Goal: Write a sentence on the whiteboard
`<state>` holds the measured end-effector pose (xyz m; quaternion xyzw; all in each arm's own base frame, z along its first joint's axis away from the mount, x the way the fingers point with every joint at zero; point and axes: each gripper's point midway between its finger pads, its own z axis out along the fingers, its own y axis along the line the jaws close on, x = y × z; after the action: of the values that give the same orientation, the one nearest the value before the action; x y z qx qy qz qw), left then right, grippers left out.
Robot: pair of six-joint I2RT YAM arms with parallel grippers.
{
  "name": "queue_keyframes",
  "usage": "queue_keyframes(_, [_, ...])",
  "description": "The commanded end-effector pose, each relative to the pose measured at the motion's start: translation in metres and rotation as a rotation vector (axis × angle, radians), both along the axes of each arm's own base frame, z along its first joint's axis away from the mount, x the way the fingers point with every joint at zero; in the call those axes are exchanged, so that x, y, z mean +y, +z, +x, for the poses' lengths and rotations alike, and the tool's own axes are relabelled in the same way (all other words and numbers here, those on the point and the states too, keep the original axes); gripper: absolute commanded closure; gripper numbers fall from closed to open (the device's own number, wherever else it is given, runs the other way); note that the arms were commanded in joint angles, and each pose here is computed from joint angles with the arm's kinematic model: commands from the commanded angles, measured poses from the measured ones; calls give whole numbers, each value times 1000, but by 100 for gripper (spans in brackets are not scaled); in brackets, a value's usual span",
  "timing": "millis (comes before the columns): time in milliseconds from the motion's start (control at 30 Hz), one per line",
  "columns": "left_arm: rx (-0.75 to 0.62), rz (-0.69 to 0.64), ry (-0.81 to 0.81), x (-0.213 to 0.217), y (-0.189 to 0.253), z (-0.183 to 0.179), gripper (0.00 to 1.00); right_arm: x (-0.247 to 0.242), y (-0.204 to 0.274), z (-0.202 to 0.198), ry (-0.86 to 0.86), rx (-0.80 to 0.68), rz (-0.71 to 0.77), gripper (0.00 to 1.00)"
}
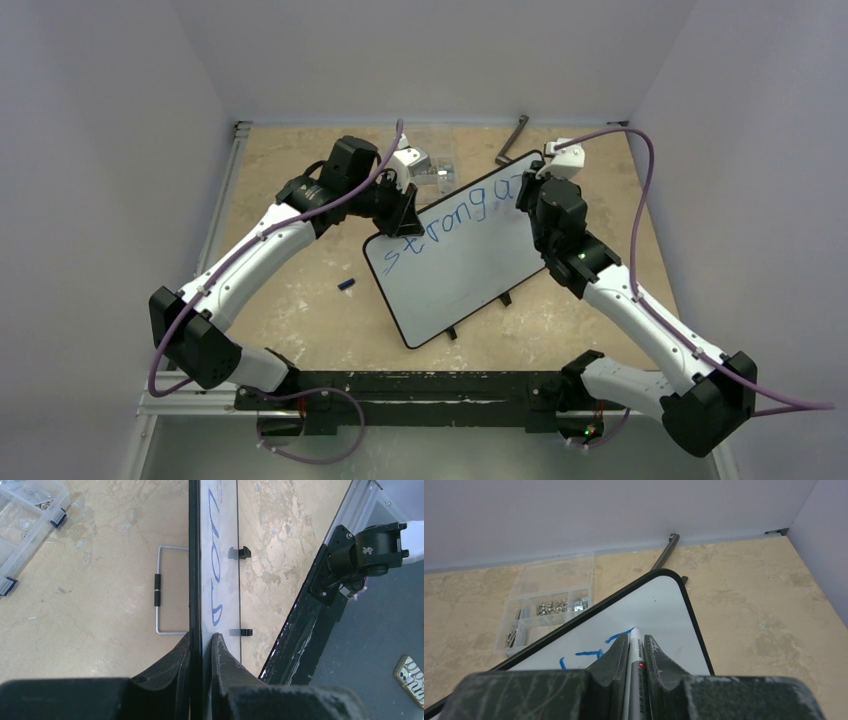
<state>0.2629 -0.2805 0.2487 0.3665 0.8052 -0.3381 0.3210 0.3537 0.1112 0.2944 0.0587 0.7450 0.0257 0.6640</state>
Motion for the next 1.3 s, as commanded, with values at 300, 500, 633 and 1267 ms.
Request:
queue_keyframes(300, [-131,124,-5,15,-11,15,100,-12,43,5,-27,-87,40,100])
queue_keyframes(500, [-134,123,-4,16,-10,15,100,-11,59,-7,10,-108,83,100])
queue_keyframes(633, [-135,121,-4,16,-10,14,100,-6,63,-9,38,-117,100,100])
queue_keyframes(1267, [-136,116,-8,15,-9,14,100,9,57,11,59,-80,79,100])
